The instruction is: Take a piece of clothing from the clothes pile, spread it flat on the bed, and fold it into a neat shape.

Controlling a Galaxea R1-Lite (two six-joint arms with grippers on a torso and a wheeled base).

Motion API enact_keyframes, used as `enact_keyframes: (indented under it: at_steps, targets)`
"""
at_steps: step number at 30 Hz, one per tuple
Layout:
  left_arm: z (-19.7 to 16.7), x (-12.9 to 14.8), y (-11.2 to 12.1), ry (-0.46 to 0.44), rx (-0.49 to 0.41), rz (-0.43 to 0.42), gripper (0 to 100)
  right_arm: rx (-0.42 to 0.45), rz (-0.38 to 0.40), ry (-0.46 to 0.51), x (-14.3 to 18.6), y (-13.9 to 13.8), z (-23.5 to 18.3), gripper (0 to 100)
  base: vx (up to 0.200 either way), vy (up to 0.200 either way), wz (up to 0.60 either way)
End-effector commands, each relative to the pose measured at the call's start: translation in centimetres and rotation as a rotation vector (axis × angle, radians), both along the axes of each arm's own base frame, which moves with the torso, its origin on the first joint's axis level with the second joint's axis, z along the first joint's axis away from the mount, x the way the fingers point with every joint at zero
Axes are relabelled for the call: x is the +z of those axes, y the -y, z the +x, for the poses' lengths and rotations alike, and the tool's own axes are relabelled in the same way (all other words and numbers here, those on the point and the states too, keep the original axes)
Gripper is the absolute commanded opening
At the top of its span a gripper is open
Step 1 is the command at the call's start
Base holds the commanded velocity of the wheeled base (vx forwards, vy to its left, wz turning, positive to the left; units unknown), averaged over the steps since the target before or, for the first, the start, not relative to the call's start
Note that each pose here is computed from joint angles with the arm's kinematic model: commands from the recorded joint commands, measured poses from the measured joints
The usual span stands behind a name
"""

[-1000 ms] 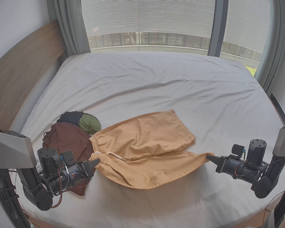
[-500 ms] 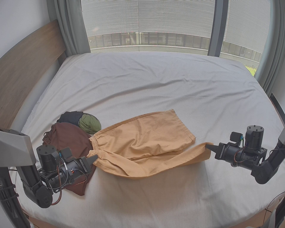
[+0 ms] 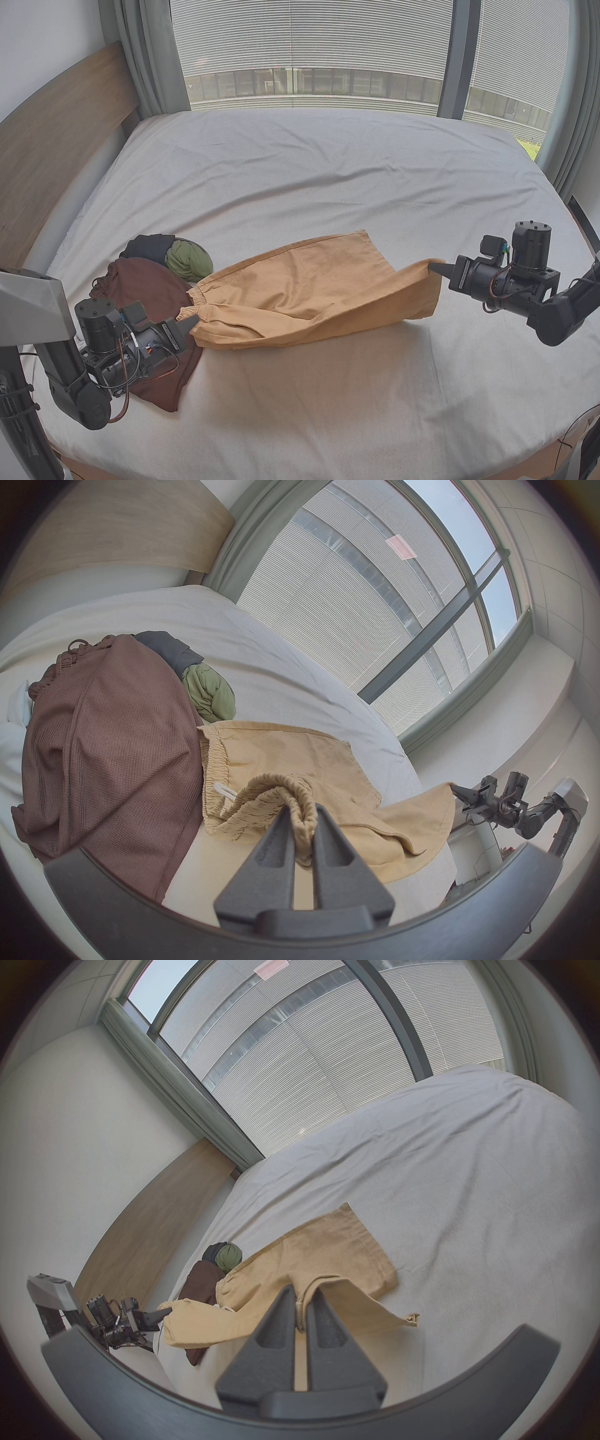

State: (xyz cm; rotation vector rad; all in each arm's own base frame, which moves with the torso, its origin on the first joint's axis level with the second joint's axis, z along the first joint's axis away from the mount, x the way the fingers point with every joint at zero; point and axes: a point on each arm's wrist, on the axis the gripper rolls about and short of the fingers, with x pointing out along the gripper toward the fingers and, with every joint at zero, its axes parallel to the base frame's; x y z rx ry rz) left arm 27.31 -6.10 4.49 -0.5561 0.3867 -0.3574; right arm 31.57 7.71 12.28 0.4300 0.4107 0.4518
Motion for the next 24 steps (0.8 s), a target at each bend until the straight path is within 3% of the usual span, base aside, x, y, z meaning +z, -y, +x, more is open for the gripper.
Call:
enact_keyframes:
  at_steps: [1, 24]
  targets:
    - [0.5, 0.0, -0.1, 0.009, 0.017, -0.004, 0, 0.008, 0.01, 0.029, 1.3, -0.4, 1.9, 0, 0.0, 0.0, 0.0]
    - [2.4, -0.7, -0.8, 0.004, 0.11, -0.041, 0, 0.003, 0.004, 0.006, 2.0, -1.6, 8.2, 0, 0.0, 0.0, 0.0]
